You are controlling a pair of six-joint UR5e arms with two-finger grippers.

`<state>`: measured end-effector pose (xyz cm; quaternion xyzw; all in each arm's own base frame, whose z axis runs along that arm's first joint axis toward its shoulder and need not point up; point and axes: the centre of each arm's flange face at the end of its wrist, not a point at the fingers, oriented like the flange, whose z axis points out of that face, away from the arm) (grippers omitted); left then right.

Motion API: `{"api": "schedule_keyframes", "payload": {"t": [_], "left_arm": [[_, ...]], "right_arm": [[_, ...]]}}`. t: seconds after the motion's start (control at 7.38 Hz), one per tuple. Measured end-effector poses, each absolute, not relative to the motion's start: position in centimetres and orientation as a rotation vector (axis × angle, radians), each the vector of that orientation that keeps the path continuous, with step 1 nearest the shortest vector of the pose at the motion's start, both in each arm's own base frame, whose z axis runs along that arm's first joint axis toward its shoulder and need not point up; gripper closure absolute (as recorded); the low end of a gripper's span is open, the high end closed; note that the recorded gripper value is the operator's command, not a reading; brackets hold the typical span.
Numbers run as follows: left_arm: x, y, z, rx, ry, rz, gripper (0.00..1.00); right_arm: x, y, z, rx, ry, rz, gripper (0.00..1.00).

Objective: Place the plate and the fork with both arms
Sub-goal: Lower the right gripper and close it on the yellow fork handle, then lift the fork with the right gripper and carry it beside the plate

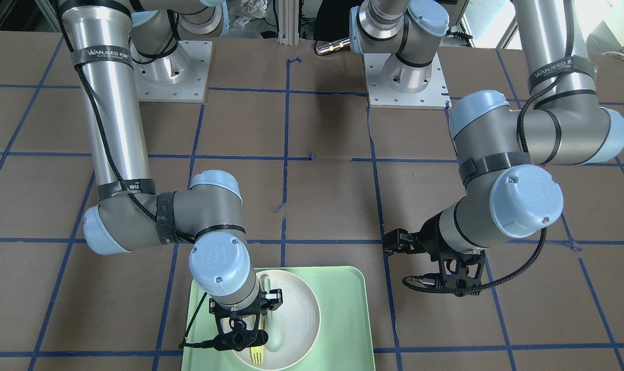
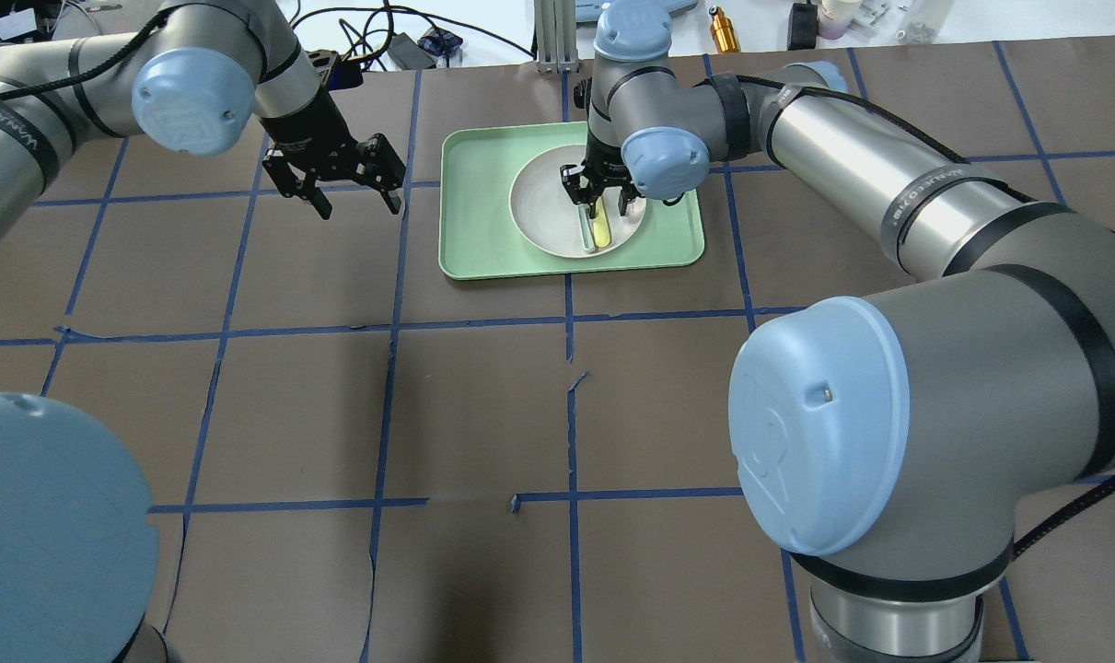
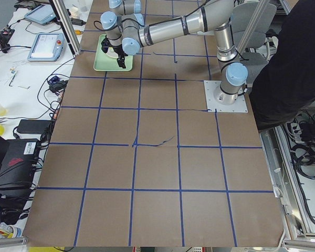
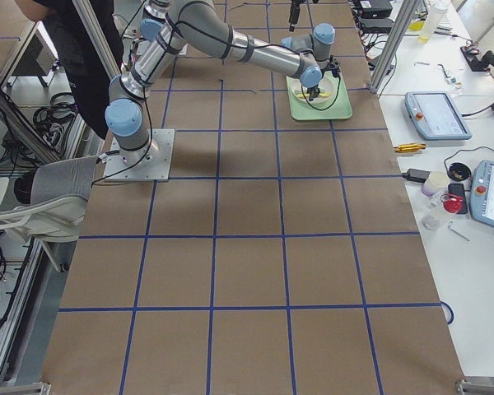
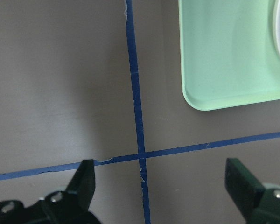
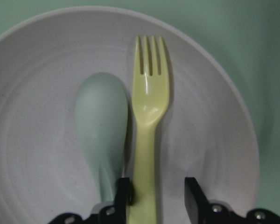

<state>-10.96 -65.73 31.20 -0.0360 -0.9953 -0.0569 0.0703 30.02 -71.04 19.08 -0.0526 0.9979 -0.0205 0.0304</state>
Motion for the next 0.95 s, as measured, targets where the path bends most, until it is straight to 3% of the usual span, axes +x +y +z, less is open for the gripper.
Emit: {"api": "schedule_keyframes", "payload": {"t": [0.14,0.27,0.95], "left_arm": [[-11.0,-65.7,31.2,-0.108,-2.994,-0.171,0.0],[-11.0,-65.7,31.2,-0.108,-2.994,-0.172,0.0],[-11.0,-65.7,31.2,-0.108,-2.993,-0.171,0.0]], "right_arm": [[30.0,-71.0,19.0,-0.162,3.077,-0.062,0.87],[30.0,-71.0,19.0,-0.162,3.078,-0.062,1.0],[29.9,-70.9,20.5,-0.128,3.075,-0.081,1.0]]}}
